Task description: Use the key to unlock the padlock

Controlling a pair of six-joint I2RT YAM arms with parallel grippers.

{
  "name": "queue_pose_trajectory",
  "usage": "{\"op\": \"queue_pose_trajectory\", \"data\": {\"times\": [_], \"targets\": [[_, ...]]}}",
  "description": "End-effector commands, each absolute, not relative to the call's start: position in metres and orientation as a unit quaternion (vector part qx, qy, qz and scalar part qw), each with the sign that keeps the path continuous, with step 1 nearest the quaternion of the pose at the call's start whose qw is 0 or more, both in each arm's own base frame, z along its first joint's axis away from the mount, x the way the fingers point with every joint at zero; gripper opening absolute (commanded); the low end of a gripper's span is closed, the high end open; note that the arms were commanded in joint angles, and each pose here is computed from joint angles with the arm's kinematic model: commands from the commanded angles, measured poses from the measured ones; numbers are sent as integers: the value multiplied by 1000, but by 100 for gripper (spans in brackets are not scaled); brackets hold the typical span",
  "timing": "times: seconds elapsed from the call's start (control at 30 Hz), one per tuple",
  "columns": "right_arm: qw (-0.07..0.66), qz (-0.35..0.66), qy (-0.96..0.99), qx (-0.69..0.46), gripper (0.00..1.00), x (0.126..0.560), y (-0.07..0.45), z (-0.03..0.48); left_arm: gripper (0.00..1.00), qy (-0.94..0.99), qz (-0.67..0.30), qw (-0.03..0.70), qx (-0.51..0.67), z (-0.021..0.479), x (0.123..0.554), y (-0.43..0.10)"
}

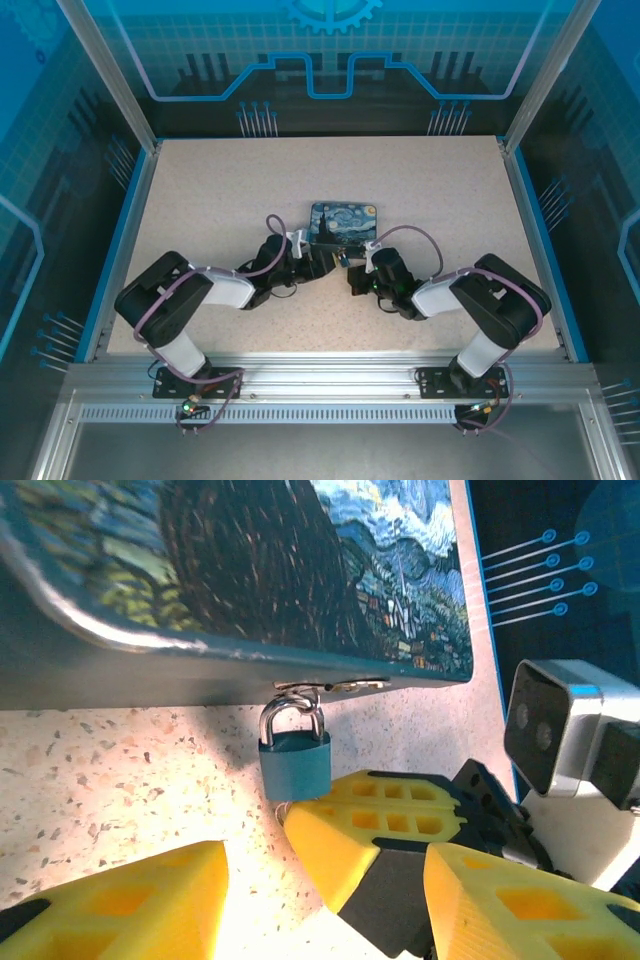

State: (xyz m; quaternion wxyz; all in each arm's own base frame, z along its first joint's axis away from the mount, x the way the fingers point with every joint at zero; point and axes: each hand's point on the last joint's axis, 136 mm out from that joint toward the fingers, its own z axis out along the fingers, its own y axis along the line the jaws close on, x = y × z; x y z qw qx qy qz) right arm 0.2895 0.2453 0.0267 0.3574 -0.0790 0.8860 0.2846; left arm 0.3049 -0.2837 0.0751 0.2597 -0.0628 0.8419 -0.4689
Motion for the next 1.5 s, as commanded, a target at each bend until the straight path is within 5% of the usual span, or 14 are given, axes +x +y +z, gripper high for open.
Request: {"op": "queue_pose_trajectory", "data": {"times": [0.0, 0.53, 1.47], "targets": [[352, 308, 883, -49, 0, 288, 252, 42, 55, 822, -487, 284, -81, 92, 313, -282], [241, 342, 908, 13, 0, 279, 267, 46, 51, 813, -505, 261, -128, 71, 323, -289], [216, 371, 902, 44, 0, 280, 277, 52, 42, 781, -553, 227, -181, 50, 334, -307]]}}
